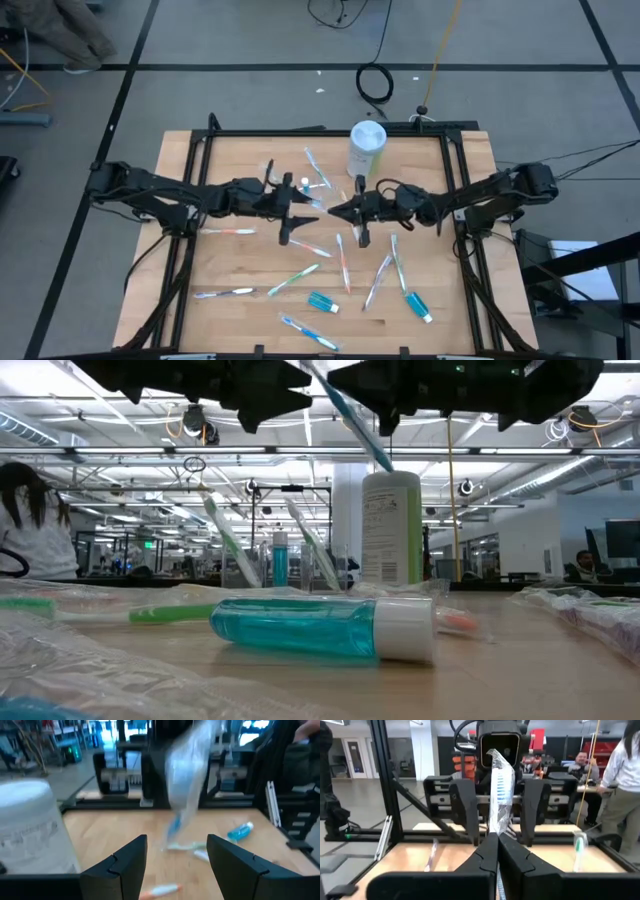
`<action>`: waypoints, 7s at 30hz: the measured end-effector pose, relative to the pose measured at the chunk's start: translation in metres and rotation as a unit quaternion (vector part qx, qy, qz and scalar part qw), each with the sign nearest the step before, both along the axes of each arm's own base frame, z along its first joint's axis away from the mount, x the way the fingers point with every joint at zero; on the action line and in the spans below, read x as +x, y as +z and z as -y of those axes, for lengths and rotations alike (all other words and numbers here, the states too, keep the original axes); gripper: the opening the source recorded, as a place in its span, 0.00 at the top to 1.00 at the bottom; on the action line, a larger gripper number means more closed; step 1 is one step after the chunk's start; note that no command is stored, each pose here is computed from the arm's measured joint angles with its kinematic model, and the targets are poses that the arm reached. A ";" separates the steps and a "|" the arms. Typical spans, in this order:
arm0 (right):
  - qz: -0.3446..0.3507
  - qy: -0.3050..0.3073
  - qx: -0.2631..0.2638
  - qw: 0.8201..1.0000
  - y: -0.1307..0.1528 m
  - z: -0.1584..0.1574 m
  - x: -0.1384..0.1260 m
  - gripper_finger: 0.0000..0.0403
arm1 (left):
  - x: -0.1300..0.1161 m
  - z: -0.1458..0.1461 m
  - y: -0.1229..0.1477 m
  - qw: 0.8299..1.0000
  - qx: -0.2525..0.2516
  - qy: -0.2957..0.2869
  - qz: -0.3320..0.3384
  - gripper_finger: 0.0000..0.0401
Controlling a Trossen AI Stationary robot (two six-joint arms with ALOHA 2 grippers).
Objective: Pick & Place toothbrushing station
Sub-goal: Put the blue toothbrush into the transparent organizer
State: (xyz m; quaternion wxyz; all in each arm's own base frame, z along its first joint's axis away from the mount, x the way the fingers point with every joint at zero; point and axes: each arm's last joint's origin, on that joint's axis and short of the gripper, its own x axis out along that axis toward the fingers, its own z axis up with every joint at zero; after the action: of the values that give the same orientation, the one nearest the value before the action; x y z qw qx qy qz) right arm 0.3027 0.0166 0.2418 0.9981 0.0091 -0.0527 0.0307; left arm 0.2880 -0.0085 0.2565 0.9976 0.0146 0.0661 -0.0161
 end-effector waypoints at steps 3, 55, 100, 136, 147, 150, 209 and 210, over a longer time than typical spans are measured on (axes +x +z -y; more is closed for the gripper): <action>0.007 -0.001 -0.001 1.000 0.000 0.000 0.007 1.00 | 0.001 0.000 0.000 1.000 -0.003 -0.003 0.003 0.47; -0.004 0.022 -0.040 0.999 -0.001 0.000 0.013 1.00 | 0.001 0.003 0.006 0.999 0.004 -0.029 0.036 0.93; -0.238 0.022 0.007 0.971 0.002 -0.006 -0.057 0.67 | -0.028 -0.006 0.017 0.999 -0.006 0.016 -0.037 0.97; -0.119 -0.146 -0.088 0.978 0.014 0.005 -0.038 0.67 | -0.064 -0.058 0.010 0.960 -0.022 0.231 -0.154 0.97; -0.113 -0.087 -0.018 0.990 0.018 -0.001 -0.042 0.67 | -0.076 -0.052 0.012 0.957 -0.069 0.227 -0.169 0.93; -0.126 -0.013 0.008 0.992 0.020 -0.004 -0.048 0.67 | -0.078 -0.053 0.009 0.952 -0.071 0.231 -0.186 0.95; -0.102 -0.181 -0.071 0.976 0.027 0.006 -0.049 0.67 | -0.057 -0.059 -0.022 0.939 -0.001 0.211 -0.273 0.82; -0.101 -0.181 -0.072 0.976 0.027 0.006 -0.049 0.67 | -0.058 -0.059 -0.022 0.939 0.001 0.210 -0.274 0.82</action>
State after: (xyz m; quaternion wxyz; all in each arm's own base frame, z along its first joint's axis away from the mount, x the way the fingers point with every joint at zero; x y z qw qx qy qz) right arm 0.2539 0.0109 0.2689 0.9853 -0.0690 0.0502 -0.1480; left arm 0.2305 0.0509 0.2343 0.9215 -0.0037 0.3384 0.1905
